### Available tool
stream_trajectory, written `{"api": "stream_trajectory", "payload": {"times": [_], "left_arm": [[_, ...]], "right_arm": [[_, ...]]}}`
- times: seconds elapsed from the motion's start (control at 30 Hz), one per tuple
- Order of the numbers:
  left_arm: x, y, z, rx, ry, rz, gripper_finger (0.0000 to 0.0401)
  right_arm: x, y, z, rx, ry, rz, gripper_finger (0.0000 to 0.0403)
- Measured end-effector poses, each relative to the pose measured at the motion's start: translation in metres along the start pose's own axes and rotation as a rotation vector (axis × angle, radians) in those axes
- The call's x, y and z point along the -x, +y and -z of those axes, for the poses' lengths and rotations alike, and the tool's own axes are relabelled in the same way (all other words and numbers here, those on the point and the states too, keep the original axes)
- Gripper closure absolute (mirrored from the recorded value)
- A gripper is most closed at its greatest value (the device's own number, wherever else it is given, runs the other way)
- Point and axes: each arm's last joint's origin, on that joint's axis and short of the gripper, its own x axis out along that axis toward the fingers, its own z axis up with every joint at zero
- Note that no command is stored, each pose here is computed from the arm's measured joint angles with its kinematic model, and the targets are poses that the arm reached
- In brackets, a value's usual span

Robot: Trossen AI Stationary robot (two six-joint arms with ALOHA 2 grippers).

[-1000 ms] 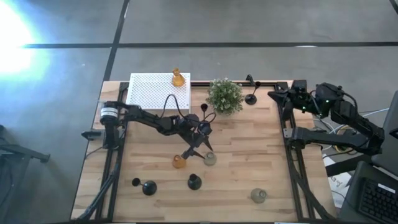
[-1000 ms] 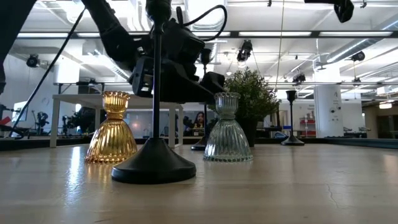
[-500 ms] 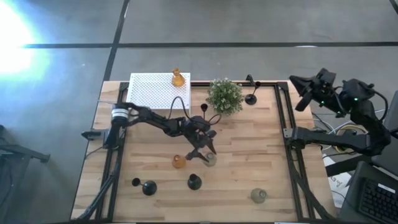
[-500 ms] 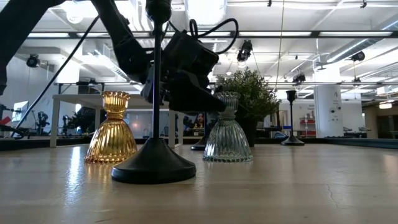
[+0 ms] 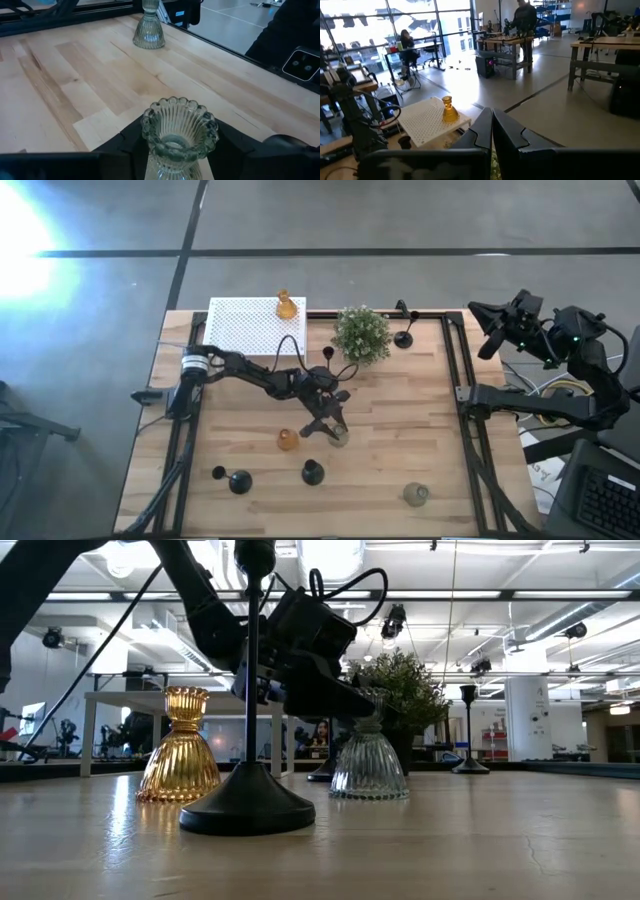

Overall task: Pick & Place candle stick holders
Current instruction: Put the top transparent glass candle holder on the shelf

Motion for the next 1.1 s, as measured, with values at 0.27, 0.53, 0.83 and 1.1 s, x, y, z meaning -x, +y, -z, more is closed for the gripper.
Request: {"api": "stream_trajectory", "payload": {"times": [0.27,0.53,0.83,1.1], "left_arm": [[0.003,-0.002,-0.005,0.031,0.010,-0.007,0.0241],[0.018,-0.006,-0.028,0.020,0.024,-0.067,0.0241],[0.055,-0.015,-0.072,-0.003,0.030,-0.210,0.0241],[0.113,-0.036,-0.112,0.027,0.087,-0.408,0.0241]], "right_arm": [[-0.001,0.000,0.001,0.055,0.003,0.000,0.0394],[-0.001,0.000,0.001,0.057,0.004,0.000,0.0394],[-0.001,0.000,0.001,0.057,0.003,-0.001,0.0394],[-0.001,0.000,0.001,0.057,0.004,-0.003,0.0394]]}}
